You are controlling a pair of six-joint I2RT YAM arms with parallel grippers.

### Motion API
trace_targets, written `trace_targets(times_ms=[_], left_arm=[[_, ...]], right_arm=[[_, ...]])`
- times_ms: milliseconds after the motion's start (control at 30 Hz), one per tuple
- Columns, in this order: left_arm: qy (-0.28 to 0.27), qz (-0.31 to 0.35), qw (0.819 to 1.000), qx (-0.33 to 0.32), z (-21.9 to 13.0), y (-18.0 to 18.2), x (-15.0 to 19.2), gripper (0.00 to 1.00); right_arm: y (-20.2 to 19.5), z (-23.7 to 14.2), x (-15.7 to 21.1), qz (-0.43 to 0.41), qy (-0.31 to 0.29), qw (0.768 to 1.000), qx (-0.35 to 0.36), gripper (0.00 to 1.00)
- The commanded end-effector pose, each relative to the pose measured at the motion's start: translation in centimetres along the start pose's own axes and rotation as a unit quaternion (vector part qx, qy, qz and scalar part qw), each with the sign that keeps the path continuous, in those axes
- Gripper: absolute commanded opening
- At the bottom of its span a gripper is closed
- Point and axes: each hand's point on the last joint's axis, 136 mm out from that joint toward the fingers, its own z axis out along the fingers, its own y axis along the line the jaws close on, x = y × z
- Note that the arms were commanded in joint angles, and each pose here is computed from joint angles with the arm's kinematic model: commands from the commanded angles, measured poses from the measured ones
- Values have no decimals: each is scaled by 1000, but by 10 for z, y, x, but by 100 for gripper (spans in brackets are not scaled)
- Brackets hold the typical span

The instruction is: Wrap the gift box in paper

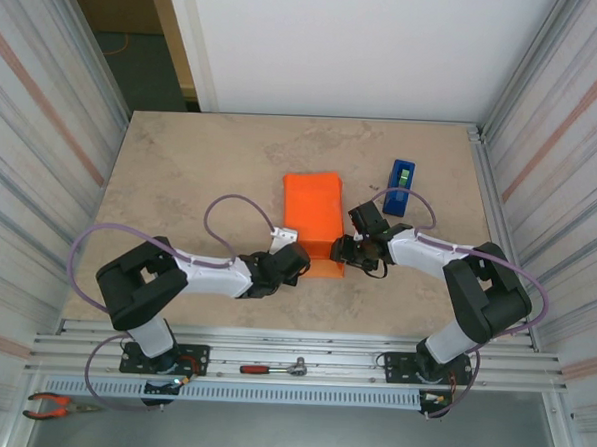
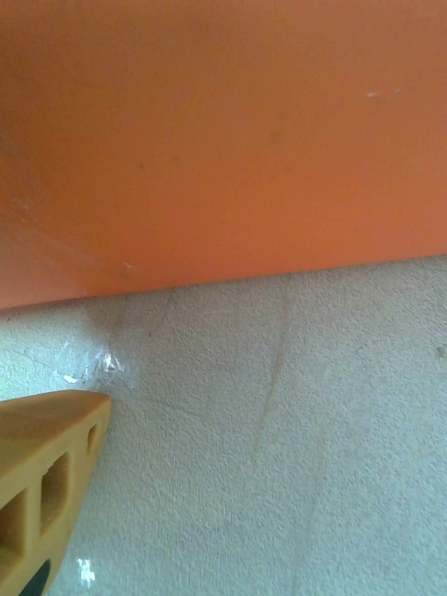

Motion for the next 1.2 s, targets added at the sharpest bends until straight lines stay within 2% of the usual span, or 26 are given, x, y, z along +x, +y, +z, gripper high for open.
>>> trace_targets(times_ms=[0,200,433,500,567,633,700,767,833,967,1067,1167], left_arm=[[14,-3,999,-46,5,12,12,33],[30,33,993,-110,5,24,25,28],[6,34,995,-91,-6,11,16,28],[4,35,996,-85,-7,8,13,20],[4,33,996,-80,-7,6,13,6],[5,30,997,-75,-6,4,14,0],[5,24,997,-76,-6,5,16,2],[6,17,997,-73,-7,5,16,11],[7,16,998,-64,-6,3,17,0],[4,13,998,-54,-8,-2,14,0],[-1,7,999,-40,-13,-4,10,18],[-5,8,1000,-11,-21,-10,4,30]], right_arm=[[0,3,5,-12,4,1000,5,54],[0,0,5,-13,2,1000,5,54],[1,-1,4,-15,2,1000,6,55],[0,-1,4,-15,2,1000,6,54],[0,0,5,-15,3,1000,8,54],[-1,1,5,-15,4,1000,9,54],[-2,1,6,-15,5,1000,10,55],[-1,1,5,-15,5,1000,10,54],[-1,0,5,-16,5,1000,10,55],[-1,0,5,-18,4,1000,10,54],[-1,-2,4,-21,5,1000,11,54],[0,-6,4,-23,3,1000,9,54]])
